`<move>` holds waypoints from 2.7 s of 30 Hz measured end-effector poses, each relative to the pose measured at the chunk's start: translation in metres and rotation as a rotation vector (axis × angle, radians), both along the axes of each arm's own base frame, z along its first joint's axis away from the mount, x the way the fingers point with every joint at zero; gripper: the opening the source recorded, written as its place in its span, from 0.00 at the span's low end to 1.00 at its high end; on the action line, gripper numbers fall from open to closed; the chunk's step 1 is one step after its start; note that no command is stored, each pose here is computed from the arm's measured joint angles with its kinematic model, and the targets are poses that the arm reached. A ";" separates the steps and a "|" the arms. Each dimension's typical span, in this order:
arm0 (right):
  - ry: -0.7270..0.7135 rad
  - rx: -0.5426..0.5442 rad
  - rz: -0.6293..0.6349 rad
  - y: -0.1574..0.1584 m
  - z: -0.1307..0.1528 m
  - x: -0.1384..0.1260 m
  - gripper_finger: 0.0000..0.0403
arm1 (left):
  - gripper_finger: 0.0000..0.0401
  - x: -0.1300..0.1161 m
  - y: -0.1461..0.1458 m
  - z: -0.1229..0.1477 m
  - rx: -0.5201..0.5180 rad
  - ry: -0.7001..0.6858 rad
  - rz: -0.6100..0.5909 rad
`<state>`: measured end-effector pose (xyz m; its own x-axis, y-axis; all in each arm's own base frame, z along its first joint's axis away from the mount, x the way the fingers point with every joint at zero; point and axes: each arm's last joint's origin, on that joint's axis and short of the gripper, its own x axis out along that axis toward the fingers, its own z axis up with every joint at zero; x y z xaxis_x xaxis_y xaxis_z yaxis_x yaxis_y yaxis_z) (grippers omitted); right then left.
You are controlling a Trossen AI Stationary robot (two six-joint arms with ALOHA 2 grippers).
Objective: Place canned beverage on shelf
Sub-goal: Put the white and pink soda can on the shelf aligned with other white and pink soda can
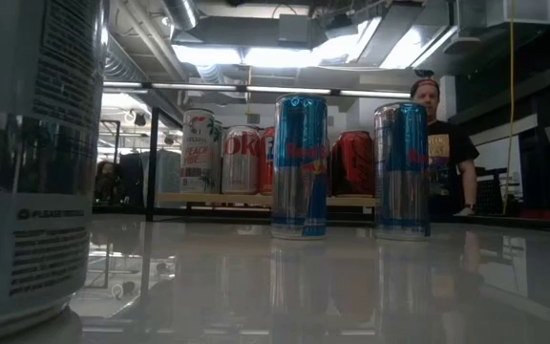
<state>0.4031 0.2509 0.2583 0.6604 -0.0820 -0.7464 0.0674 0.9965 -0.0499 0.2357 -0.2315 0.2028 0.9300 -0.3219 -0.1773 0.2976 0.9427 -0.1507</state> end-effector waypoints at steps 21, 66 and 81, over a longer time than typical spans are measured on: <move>0.159 -0.085 -0.013 -0.008 0.026 -0.019 0.84 | 0.99 0.029 -0.007 0.062 0.183 0.254 0.036; 0.161 -0.077 -0.011 -0.009 0.026 -0.019 0.84 | 0.85 0.030 -0.018 0.018 0.208 0.415 0.137; 0.161 -0.078 -0.009 -0.011 0.031 -0.022 0.84 | 0.57 0.030 -0.014 0.023 0.199 0.415 0.139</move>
